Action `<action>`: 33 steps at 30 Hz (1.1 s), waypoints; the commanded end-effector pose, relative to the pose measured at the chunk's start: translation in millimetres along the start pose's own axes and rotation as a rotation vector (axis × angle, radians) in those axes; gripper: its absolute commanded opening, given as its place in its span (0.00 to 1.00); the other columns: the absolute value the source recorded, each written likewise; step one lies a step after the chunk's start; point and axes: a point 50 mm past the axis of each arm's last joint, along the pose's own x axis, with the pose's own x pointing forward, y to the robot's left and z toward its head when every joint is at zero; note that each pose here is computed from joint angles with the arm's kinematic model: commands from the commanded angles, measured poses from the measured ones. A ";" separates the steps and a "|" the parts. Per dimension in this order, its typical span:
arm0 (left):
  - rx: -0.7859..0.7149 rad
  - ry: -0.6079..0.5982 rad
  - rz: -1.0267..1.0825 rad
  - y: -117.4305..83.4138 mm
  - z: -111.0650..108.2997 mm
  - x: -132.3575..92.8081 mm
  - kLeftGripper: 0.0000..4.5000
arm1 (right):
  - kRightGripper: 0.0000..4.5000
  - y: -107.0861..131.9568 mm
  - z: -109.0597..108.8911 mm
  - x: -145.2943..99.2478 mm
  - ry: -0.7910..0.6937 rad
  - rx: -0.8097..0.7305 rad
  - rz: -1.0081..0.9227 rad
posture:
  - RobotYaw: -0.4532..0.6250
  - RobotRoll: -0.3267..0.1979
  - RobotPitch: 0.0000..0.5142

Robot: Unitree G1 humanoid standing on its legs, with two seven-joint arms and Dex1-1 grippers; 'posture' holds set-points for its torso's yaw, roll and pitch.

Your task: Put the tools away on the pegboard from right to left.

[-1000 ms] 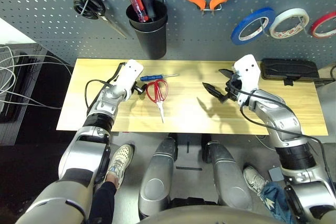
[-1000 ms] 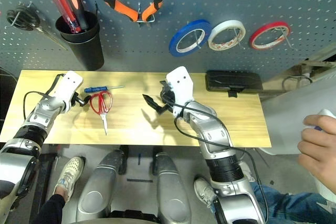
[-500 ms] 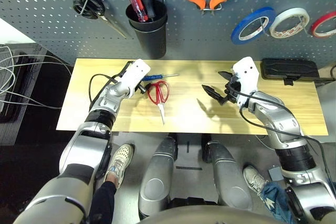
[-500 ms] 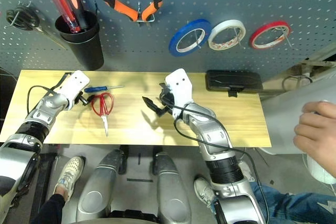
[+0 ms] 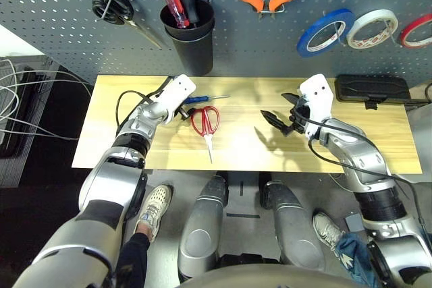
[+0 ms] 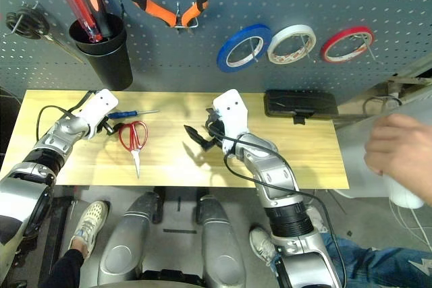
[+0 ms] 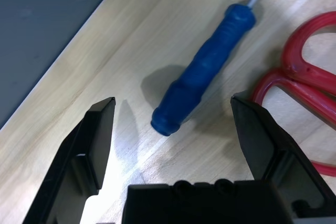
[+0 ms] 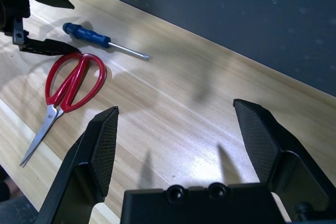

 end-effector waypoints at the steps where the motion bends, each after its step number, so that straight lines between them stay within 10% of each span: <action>1: 0.000 0.111 -0.099 -17.0 -20.0 2.3 1.00 | 1.00 2.1 -5.1 -4.1 0.016 0.014 -0.007 | 0.45 0.62 0.87; 10: -0.016 0.146 -0.128 -13.4 -17.9 2.0 1.00 | 1.00 2.9 -5.5 -5.8 0.014 0.022 -0.022 | 0.43 0.62 0.88; 23: -0.029 0.136 -0.093 -13.1 -12.7 4.7 0.16 | 1.00 -4.9 -3.0 -6.9 0.013 0.012 -0.049 | 0.42 0.62 0.86; 33: -0.033 0.063 -0.053 -11.3 -4.1 5.9 0.16 | 1.00 -8.1 4.5 -1.5 -0.022 -0.005 -0.051 | 0.45 0.62 0.80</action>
